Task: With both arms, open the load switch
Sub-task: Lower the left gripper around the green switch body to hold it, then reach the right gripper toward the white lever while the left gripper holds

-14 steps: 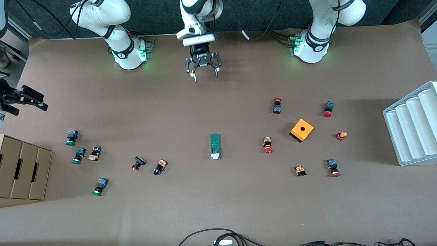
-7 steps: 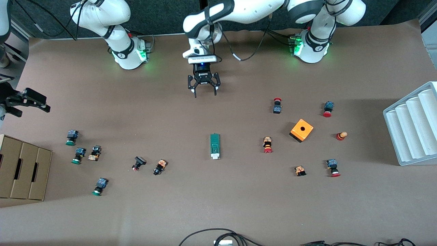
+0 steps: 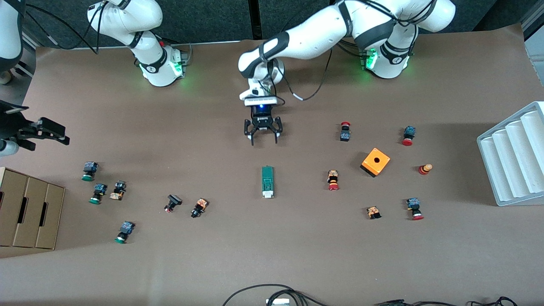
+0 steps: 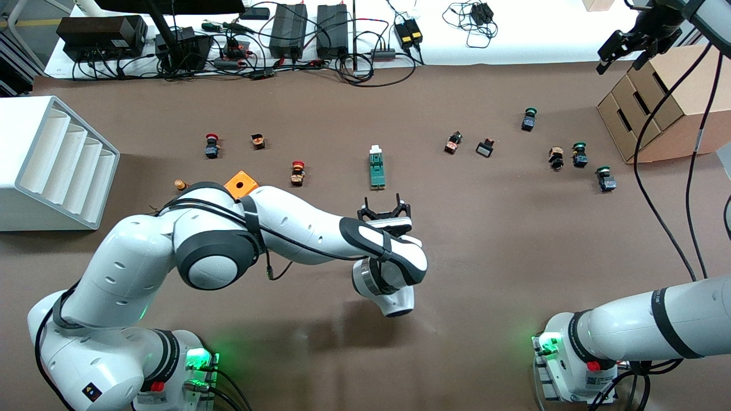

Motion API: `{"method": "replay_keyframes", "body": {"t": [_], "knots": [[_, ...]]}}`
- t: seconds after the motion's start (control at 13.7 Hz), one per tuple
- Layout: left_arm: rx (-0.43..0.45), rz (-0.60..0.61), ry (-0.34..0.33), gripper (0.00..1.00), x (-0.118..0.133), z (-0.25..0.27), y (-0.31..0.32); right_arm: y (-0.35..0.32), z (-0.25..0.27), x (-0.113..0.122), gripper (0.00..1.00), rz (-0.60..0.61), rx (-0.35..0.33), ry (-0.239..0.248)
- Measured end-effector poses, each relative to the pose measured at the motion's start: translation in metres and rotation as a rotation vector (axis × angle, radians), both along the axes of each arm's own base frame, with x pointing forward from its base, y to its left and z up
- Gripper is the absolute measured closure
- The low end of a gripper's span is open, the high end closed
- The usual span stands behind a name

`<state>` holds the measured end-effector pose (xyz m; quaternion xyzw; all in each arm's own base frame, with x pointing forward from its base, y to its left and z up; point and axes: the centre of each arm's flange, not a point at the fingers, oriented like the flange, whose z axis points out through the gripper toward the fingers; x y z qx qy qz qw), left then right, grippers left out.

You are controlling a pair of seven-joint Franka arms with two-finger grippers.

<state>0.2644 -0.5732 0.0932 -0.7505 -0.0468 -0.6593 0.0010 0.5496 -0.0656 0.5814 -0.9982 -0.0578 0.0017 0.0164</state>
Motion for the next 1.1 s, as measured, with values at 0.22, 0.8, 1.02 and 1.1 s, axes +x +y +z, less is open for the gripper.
{"method": "replay_keyframes", "body": {"t": [0.22, 0.8, 1.02, 1.1], "knots": [[-0.003, -0.009, -0.03, 0.0, 0.014, -0.016, 0.003, 0.018, -0.014, 0.011, 0.0, 0.028, -0.006, 0.011], [0.0, -0.001, -0.059, 0.0, 0.04, -0.032, 0.01, 0.08, -0.047, 0.045, 0.0, 0.03, -0.011, 0.034], [-0.018, 0.002, -0.055, 0.0, 0.048, -0.027, 0.004, 0.096, -0.065, 0.061, 0.0, -0.062, 0.032, 0.056], [-0.013, 0.006, -0.058, 0.0, 0.052, -0.029, 0.007, 0.098, -0.071, 0.065, 0.0, -0.087, 0.034, 0.063]]}}
